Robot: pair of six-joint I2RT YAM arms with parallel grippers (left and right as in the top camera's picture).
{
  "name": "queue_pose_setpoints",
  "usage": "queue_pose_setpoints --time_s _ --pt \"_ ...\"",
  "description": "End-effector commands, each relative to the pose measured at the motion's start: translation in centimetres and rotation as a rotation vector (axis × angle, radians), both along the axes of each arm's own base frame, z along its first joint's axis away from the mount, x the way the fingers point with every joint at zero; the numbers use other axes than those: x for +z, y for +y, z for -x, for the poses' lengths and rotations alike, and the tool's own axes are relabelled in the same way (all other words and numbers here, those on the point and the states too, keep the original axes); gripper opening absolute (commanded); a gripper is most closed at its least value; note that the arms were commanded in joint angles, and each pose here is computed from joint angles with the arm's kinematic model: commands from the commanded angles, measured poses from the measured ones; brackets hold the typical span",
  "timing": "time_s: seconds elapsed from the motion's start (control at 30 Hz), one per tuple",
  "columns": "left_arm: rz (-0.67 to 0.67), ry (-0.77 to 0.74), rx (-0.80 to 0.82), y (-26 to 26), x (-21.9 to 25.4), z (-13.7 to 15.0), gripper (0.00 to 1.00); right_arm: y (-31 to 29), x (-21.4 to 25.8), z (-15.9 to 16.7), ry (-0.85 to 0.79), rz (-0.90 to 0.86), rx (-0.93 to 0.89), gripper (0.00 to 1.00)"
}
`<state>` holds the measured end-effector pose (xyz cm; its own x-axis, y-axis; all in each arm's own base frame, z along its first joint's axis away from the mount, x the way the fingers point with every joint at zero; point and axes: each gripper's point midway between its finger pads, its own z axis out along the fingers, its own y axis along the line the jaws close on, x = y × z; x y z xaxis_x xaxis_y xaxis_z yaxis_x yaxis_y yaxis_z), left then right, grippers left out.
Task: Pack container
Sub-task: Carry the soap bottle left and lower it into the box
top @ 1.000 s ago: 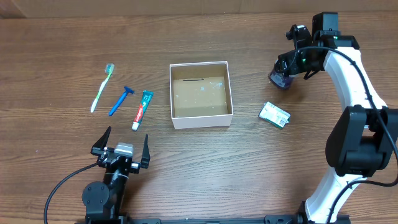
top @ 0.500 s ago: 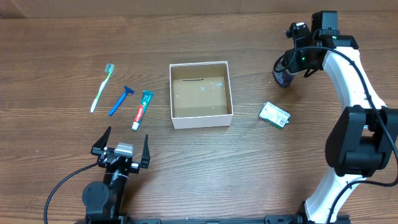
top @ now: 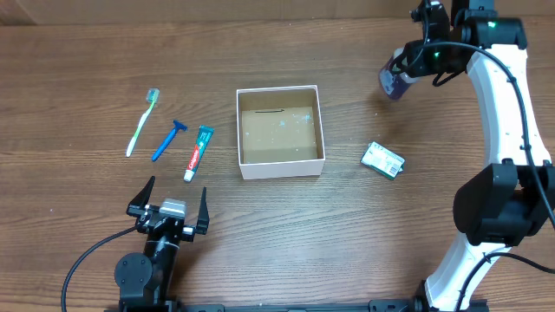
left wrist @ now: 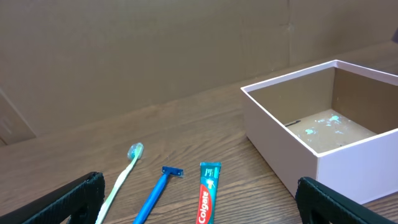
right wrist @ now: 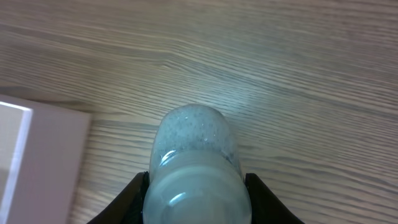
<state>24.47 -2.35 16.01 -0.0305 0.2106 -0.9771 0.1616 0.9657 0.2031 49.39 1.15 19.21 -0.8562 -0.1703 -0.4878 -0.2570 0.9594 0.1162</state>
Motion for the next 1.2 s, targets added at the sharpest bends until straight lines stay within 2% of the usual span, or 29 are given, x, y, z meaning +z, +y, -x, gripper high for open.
queue_pose_setpoints --time_s 0.0,0.2,0.37,0.47,0.7,0.87,1.17 --pt "-0.004 -0.006 0.007 0.2 0.0 0.0 1.00 3.2 7.1 0.5 -0.123 -0.166 0.059 0.15" --pt "-0.005 -0.007 0.008 0.2 0.0 0.0 1.00 9.8 10.7 3.5 -0.116 -0.301 0.225 0.15" --pt "-0.005 -0.006 0.008 0.2 0.0 0.0 1.00 16.3 11.0 6.2 -0.064 -0.334 0.351 0.15" --pt "-0.005 -0.007 0.010 0.2 0.0 0.0 1.00 20.4 10.8 8.1 -0.043 -0.331 0.436 0.15" --pt "-0.005 -0.006 0.010 0.2 0.0 0.0 1.00 26.6 9.9 10.3 -0.034 -0.264 0.473 0.16" --pt "-0.005 -0.006 0.011 0.2 0.0 0.0 1.00 29.4 7.7 9.9 -0.034 -0.193 0.434 0.18" --pt "-0.005 -0.006 0.011 0.2 0.0 0.0 1.00 30.1 2.9 6.3 -0.023 -0.102 0.231 0.18"
